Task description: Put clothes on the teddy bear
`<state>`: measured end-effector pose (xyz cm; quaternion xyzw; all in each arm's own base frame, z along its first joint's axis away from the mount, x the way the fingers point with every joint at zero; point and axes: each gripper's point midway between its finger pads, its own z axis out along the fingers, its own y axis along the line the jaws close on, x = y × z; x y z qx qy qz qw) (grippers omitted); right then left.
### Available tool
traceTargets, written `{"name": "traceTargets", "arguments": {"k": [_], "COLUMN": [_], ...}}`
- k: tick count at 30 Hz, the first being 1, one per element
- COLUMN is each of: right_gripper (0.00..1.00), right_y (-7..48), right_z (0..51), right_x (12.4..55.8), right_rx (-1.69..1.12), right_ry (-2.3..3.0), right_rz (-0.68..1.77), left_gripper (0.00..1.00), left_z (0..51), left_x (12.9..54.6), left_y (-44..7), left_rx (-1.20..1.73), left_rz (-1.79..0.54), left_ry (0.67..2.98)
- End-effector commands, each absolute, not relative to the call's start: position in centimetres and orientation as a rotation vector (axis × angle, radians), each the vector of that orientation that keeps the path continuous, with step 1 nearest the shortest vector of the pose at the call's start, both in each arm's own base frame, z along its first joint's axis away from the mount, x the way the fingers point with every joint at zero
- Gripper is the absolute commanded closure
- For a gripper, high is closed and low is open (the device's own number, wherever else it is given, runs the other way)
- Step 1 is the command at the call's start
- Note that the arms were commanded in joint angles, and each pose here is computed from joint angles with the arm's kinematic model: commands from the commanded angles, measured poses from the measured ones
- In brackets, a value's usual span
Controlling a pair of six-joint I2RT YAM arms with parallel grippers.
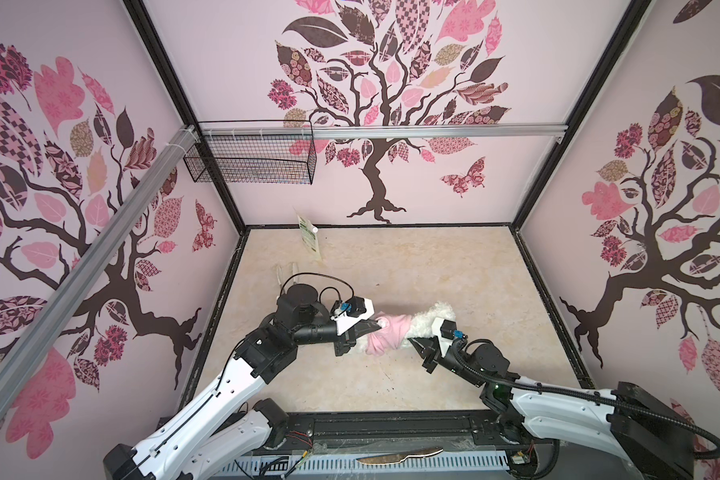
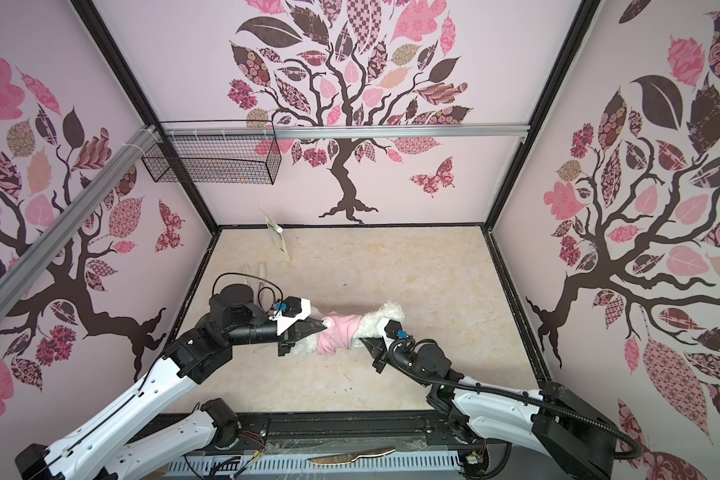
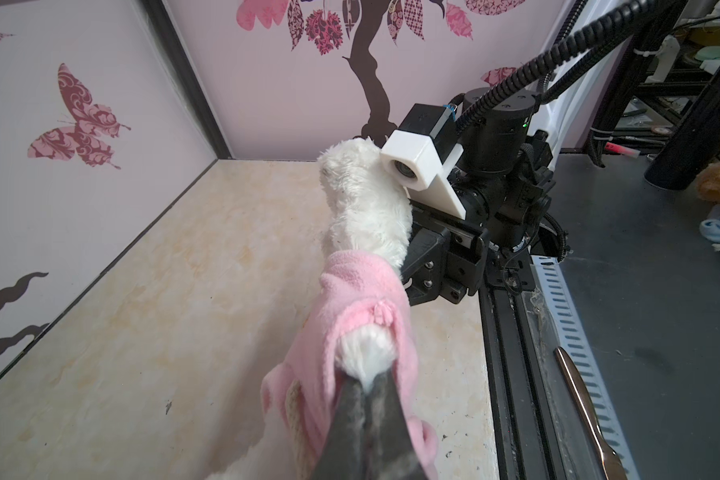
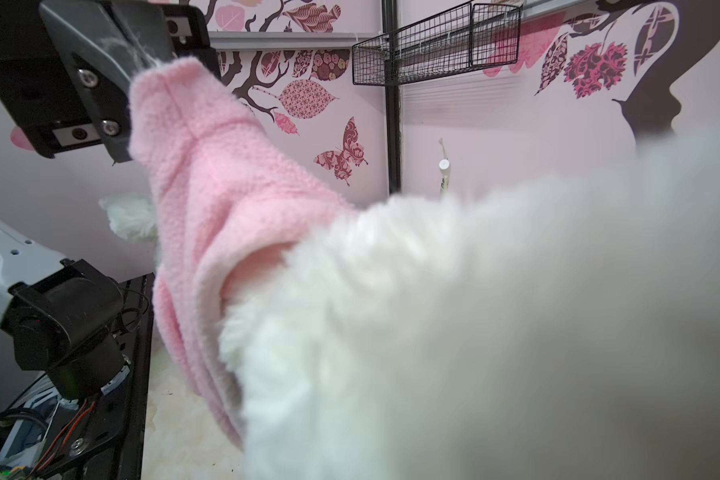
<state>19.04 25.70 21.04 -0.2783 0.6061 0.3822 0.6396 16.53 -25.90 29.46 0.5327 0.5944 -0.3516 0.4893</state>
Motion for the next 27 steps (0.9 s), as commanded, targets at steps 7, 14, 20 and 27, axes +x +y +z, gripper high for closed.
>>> {"name": "traceTargets", "arguments": {"k": [7, 14, 20, 27], "right_gripper": [0.97, 0.96, 0.94, 0.94], "right_y": [25.2, 27.3, 28.0, 29.0], "right_z": [20.0, 20.8, 20.6, 20.4], "right_x": [20.2, 19.1, 18.8, 17.9], "right_rx": [-0.627, -0.756, -0.819, -0.878], "right_ry": [1.426, 1.380, 1.377, 1.355], "right_rz": [0.825, 0.888, 0.883, 0.896], "left_gripper": [1.00, 1.00, 1.00, 0.82], "left_z": [32.8, 27.9, 24.8, 24.5], "left_x": [16.7, 15.9, 15.9, 16.5], "left_y": [-26.1, -27.5, -27.3, -28.0], "left_rx": [1.125, 1.312, 1.451, 1.446], "left_rz": [-1.012, -0.837, -0.741, -0.738], "left_ry": [1.349, 1.460, 1.548, 1.560]}}
